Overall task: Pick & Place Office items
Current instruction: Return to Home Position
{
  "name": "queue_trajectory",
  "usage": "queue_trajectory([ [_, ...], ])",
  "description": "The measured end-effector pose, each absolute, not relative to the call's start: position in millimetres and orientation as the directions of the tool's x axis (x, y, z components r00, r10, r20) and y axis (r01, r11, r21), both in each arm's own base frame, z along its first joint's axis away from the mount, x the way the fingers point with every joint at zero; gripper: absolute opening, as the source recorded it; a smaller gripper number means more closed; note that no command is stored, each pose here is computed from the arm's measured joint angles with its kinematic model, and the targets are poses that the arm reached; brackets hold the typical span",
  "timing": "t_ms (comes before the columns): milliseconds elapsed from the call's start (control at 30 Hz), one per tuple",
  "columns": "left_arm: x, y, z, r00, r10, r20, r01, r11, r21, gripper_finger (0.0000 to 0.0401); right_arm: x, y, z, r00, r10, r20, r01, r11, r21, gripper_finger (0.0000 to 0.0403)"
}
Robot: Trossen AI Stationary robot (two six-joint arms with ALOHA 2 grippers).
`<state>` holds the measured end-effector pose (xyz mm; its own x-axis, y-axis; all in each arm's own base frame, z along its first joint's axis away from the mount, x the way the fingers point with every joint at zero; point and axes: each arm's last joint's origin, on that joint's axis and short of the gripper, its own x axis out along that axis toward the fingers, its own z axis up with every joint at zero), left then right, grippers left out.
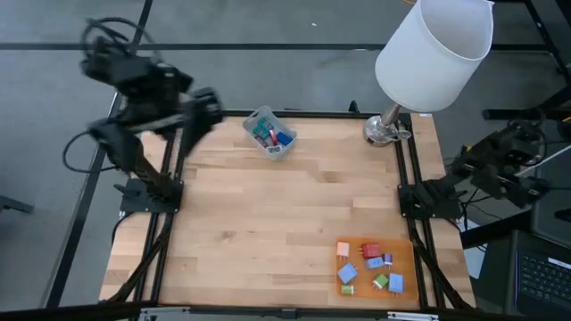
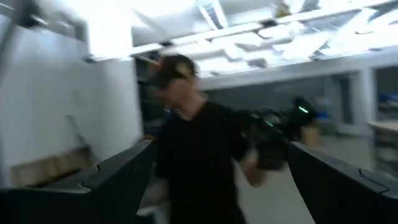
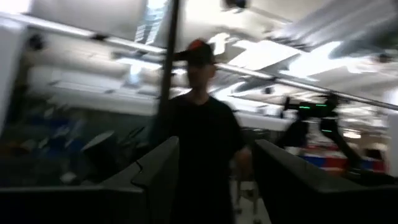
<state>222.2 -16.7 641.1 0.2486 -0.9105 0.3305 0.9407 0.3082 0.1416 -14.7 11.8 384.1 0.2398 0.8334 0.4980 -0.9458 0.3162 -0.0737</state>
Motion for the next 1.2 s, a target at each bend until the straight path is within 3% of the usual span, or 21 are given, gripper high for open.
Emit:
queue_trajectory([
  [133, 194, -29, 645, 0.098, -0.98, 0.175, 0.966, 0.136, 0.219, 0.0363, -24, 11, 388, 0.085, 0.896, 0.436, -0.975, 0.164, -0.147, 0.0201],
  [300, 155, -31, 653, 0.041, -0.993, 0.113, 0.961, 0.07, 0.269, 0.0363, -37, 8, 391, -0.114, 0.938, 0.328, -0.967, -0.029, -0.254, 0.0201],
  [400, 133, -29, 653, 0.064, -0.992, 0.108, 0.96, 0.091, 0.266, 0.0363, -42, 6, 390, -0.183, 0.942, 0.281, -0.949, -0.096, -0.299, 0.0201],
  [567, 114, -24, 636, 0.206, -0.968, 0.141, 0.956, 0.23, 0.183, 0.0363, -48, 3, 379, -0.149, 0.953, 0.265, -0.961, -0.077, -0.265, 0.0201],
  [667, 99, -25, 615, 0.282, -0.951, 0.127, 0.929, 0.304, 0.21, 0.0363, -50, 0, 371, -0.044, 0.956, 0.289, -0.974, 0.023, -0.225, 0.0201],
  [833, 83, -34, 576, 0.228, -0.969, 0.097, 0.905, 0.248, 0.347, 0.0363, -42, 2, 355, 0.09, 0.961, 0.26, -0.968, 0.146, -0.206, 0.0201],
  [933, 86, -39, 551, 0.314, -0.937, 0.152, 0.893, 0.346, 0.286, 0.0363, -31, 3, 350, 0.307, 0.91, 0.28, -0.931, 0.348, -0.11, 0.0201],
  [1033, 93, -44, 525, 0.357, -0.902, 0.243, 0.894, 0.405, 0.193, 0.0363, -19, 0, 343, 0.625, 0.735, 0.263, -0.775, 0.624, 0.098, 0.0201],
  [1100, 96, -46, 505, 0.352, -0.891, 0.286, 0.896, 0.409, 0.172, 0.0363, -10, -4, 338, 0.818, 0.53, 0.224, -0.568, 0.805, 0.17, 0.0201],
  [1200, 94, -46, 475, 0.318, -0.883, 0.345, 0.896, 0.399, 0.195, 0.0363, -2, -8, 330, 0.939, 0.309, 0.149, -0.333, 0.925, 0.183, 0.0201],
])
